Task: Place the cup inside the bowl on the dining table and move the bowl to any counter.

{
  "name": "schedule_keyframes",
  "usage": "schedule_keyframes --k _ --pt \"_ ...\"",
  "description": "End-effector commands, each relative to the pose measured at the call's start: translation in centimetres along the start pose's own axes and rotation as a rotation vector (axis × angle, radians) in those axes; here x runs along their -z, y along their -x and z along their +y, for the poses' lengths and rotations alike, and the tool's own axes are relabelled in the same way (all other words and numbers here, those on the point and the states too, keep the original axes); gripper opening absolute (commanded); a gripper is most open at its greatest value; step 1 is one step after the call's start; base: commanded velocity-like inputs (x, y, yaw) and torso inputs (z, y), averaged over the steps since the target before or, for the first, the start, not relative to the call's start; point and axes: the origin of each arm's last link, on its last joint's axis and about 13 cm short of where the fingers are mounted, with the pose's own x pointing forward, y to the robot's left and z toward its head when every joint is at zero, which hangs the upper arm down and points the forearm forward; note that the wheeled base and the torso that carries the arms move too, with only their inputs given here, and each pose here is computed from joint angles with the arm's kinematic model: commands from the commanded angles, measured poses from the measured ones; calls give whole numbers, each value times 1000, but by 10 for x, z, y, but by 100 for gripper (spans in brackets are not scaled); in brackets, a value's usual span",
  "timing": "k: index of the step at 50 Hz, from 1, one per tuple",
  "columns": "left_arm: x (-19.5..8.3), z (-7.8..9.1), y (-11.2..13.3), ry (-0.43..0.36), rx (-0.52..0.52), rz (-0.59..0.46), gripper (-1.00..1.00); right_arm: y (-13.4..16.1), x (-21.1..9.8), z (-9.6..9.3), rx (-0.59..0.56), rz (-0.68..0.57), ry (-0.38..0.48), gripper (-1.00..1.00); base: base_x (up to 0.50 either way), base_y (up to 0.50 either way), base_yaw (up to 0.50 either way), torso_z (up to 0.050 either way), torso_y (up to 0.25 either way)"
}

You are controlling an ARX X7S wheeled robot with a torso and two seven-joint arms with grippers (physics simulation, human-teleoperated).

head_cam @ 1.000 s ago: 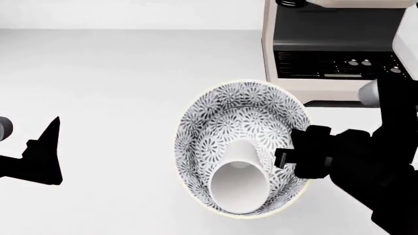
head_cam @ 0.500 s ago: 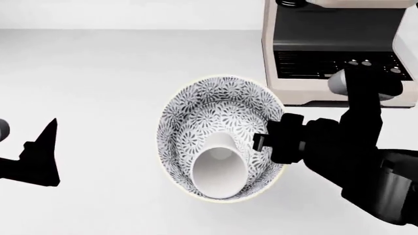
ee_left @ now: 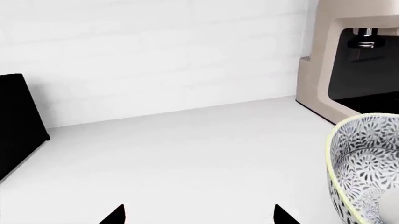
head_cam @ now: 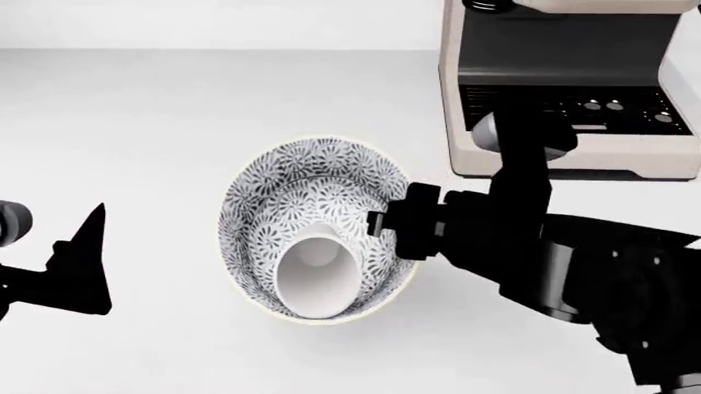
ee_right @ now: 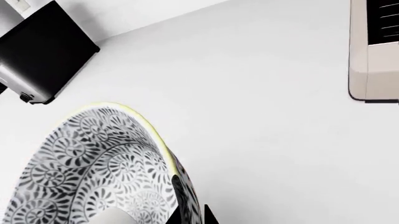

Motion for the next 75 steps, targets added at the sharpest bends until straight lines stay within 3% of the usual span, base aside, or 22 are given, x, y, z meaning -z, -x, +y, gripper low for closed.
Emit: schedule_keyframes --k 1,17,34,35,57,65,75 --pt "1 1 0 4 -7 -1 100 -16 5 -2 -26 32 -17 -100 0 0 0 0 0" --pt "2 4 2 6 -7 2 100 -20 25 -8 -14 70 -39 -100 0 0 0 0 0" --pt "4 10 6 8 -3 3 100 -15 17 -4 -15 53 -29 -100 0 0 0 0 0" --pt "4 10 6 7 -3 3 100 -15 16 -4 -14 53 -28 100 0 0 0 0 0" --pt "1 -3 -3 10 3 -2 100 -8 5 -1 8 -1 -11 100 0 0 0 0 0" --pt "-2 1 -6 10 0 -6 100 8 -3 5 79 -88 135 100 0 0 0 0 0" --pt "-23 5 -24 45 7 -20 100 31 6 12 170 -291 405 100 0 0 0 0 0"
